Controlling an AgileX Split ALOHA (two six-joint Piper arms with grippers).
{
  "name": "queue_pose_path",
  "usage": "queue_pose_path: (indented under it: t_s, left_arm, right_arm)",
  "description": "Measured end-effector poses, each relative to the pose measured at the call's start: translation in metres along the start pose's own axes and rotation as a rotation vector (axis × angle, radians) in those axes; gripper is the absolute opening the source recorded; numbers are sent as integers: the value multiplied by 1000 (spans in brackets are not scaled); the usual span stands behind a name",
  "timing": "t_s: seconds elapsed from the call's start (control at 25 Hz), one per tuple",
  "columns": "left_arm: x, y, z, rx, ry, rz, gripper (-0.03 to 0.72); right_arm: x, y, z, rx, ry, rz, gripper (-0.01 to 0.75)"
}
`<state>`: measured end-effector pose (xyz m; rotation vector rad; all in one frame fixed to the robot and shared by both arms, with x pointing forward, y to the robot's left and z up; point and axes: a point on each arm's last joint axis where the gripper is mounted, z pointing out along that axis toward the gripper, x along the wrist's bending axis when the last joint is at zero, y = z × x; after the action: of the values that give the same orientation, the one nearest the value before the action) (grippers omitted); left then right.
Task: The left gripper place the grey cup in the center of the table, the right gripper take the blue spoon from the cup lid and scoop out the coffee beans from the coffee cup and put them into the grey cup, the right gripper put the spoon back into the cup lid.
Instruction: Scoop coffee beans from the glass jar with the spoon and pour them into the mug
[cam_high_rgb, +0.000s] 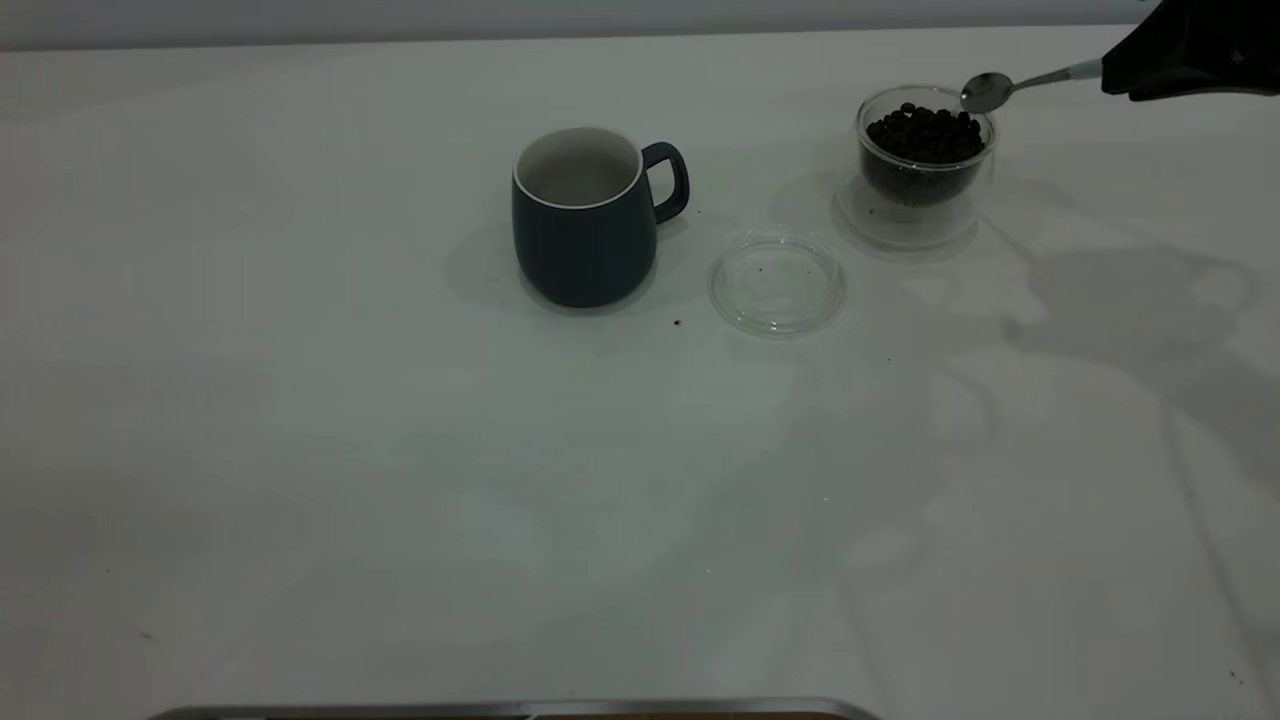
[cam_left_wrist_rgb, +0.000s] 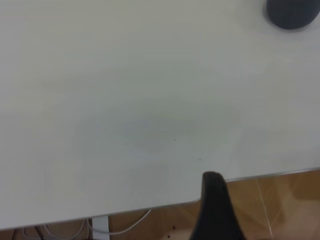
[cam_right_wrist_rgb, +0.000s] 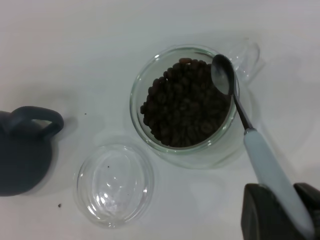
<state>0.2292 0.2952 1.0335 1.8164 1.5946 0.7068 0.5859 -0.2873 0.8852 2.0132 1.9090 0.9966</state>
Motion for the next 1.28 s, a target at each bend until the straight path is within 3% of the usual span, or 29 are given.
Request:
queue_pose_path:
  t_s: [0.6, 1.28]
  left_arm:
    - [0, 0, 0, 0, 0, 0, 592]
    - [0, 0, 0, 0, 0, 0, 592]
  right_arm:
    - [4, -6, 20, 55, 19, -120, 113]
    - [4, -6, 21, 68, 22, -32, 113]
